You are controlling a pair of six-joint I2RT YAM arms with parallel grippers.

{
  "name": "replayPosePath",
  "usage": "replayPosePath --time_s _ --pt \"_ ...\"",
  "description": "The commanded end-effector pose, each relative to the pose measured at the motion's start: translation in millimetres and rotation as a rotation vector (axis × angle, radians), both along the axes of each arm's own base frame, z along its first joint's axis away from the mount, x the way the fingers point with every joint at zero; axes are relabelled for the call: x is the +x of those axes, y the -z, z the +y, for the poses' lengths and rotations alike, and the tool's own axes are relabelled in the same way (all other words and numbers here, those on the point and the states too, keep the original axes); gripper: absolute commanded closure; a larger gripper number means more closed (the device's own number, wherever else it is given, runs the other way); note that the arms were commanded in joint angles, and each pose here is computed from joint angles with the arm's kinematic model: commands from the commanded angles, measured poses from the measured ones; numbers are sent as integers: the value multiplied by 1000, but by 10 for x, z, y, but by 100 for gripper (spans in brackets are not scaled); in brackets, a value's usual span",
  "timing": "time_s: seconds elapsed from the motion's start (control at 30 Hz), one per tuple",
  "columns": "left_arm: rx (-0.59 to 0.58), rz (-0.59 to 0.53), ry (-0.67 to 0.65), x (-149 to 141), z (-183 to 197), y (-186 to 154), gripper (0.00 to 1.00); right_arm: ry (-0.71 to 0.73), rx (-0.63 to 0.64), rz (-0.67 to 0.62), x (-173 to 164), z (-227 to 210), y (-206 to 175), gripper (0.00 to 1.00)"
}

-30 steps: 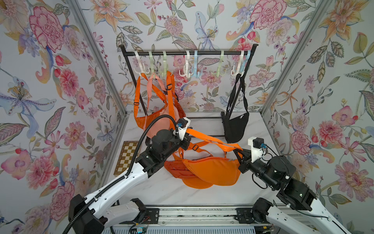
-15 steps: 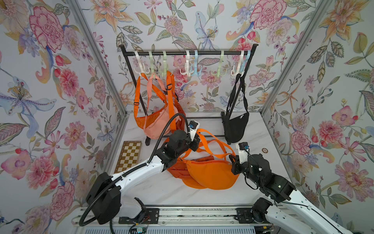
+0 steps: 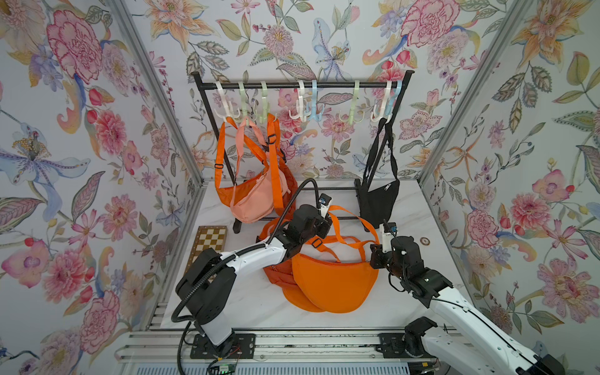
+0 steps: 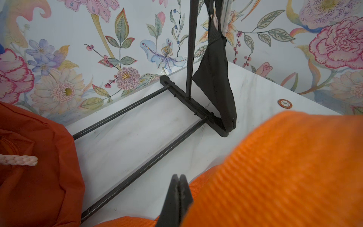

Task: Take the bag off the hook
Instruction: Place the bag inside the bag.

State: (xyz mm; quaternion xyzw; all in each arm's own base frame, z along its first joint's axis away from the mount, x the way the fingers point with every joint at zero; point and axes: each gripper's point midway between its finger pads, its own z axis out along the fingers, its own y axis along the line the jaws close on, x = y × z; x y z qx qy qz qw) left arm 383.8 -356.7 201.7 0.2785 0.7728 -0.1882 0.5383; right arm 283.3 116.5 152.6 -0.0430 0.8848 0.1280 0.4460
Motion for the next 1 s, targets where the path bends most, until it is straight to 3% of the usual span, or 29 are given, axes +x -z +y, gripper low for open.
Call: replayPosePath --time_s 0.0,0.4,0.5,0.57,0.73,0.97 --pt "-28 -16 -31 204 -4 -2 100 17 51 -29 185 13 -5 100" --pt "19 58 -36 736 -171 511 100 68 55 65 630 -40 455 88" --pt "32 82 -35 817 -174 659 100 65 56 100 701 -27 584 74" --pt "44 93 -37 836 -164 751 88 67 59 113 730 -25 633 62" --pt "64 81 -60 855 -110 802 63 73 59 96 768 -35 607 45" --pt "80 20 -78 858 -29 408 36 84 64 20 771 -77 276 28"
